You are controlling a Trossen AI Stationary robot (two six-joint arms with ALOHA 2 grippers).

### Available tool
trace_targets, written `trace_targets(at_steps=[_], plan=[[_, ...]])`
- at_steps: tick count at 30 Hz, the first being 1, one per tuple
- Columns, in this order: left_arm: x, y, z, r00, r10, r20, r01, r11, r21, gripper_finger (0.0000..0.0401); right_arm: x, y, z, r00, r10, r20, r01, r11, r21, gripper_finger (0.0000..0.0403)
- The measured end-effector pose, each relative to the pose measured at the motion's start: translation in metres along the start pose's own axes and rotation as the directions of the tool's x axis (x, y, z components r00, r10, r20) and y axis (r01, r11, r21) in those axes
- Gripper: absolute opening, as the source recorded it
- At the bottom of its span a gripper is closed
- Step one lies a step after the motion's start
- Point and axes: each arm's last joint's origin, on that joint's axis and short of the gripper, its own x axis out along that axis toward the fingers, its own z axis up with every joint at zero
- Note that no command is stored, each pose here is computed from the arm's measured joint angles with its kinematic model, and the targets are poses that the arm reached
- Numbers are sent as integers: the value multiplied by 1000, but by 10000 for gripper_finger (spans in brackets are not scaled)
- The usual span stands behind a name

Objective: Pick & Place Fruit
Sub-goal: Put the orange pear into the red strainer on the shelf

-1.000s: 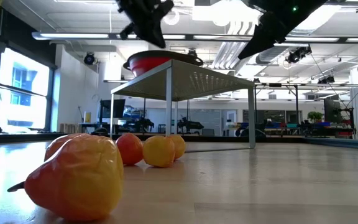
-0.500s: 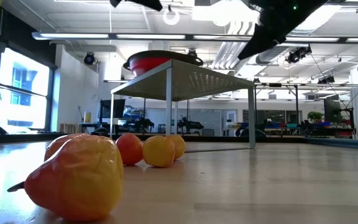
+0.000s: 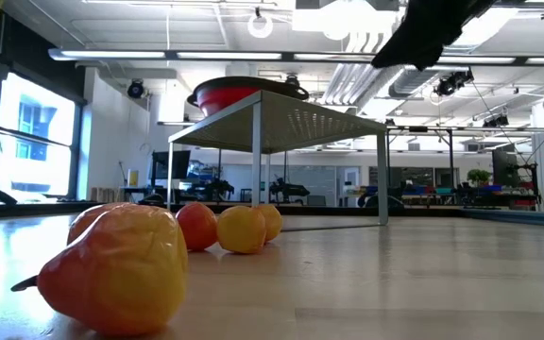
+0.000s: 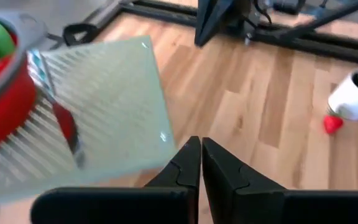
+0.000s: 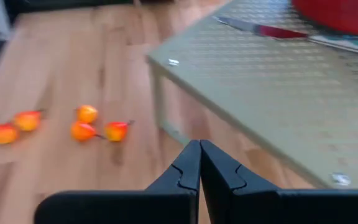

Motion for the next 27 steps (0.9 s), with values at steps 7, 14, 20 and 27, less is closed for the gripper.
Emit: trace_targets(at_steps=[7, 14, 20, 27], plan=[[-1, -36, -29, 1000, 4, -14, -4, 1000, -12, 12, -10, 31, -3, 997, 31, 73, -31, 999, -8, 2], [0, -61, -51, 1000, 3, -21, -4, 997, -80, 12, -20, 53, -4, 986, 111, 128, -107, 993, -41, 2], [6, -73, -62, 1000, -2, -28, -3, 986, -164, 12, -25, 62, -8, 980, 154, 125, -147, 987, -66, 2], [20, -84, -72, 999, -12, -37, 3, 975, -222, 12, -28, 68, -11, 977, 181, 117, -171, 981, -87, 2]])
